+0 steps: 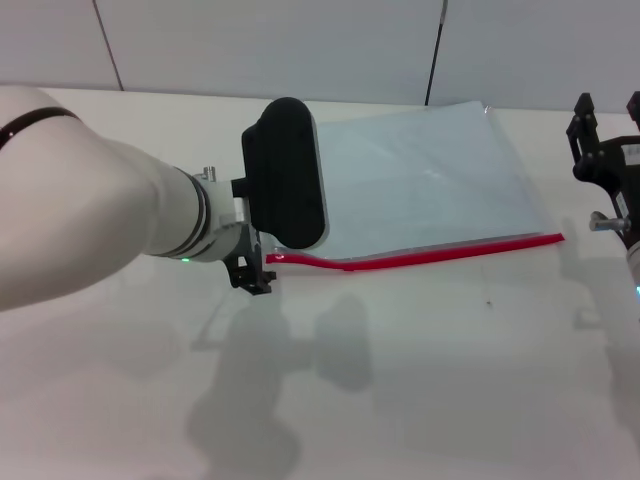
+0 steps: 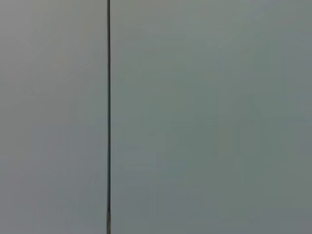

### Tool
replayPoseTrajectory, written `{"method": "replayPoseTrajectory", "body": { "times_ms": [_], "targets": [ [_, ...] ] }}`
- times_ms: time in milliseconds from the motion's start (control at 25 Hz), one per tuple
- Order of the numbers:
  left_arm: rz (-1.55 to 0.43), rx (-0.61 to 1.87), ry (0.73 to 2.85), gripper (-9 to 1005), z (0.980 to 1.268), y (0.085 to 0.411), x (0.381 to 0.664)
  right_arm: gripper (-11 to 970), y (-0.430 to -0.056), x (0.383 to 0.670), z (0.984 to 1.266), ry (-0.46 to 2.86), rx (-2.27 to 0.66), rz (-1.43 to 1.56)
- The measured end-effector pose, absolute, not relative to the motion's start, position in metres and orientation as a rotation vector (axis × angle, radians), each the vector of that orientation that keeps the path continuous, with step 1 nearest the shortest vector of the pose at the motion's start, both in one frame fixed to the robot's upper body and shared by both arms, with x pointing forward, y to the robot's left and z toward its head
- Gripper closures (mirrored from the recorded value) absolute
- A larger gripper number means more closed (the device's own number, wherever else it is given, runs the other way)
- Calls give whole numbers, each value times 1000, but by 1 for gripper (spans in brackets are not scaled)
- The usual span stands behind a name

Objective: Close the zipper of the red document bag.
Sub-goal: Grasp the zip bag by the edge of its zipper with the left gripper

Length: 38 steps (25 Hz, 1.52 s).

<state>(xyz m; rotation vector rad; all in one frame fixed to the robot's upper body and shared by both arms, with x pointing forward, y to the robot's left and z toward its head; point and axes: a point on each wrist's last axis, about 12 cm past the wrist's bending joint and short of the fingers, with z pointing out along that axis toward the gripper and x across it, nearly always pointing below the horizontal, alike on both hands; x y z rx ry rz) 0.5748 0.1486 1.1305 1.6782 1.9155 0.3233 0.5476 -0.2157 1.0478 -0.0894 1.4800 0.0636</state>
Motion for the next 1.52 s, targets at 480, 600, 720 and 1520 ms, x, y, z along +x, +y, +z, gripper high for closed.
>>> {"method": "replayPoseTrajectory", "body": {
  "times_ms": [480, 600, 720, 1520],
  "targets": [
    [335, 1672, 1903, 120, 1124, 144, 585, 386, -215, 548, 1047, 1486, -95, 67],
    [337, 1663, 1896, 120, 1122, 143, 588, 386, -214, 549, 1047, 1491, -98, 70],
    [336, 1651, 1893, 120, 1121, 142, 590, 386, -213, 549, 1048, 1490, -99, 72],
    [314, 1574, 1823, 119, 1111, 134, 598, 387, -212, 551, 1049, 1485, -99, 76]
  ]
}}
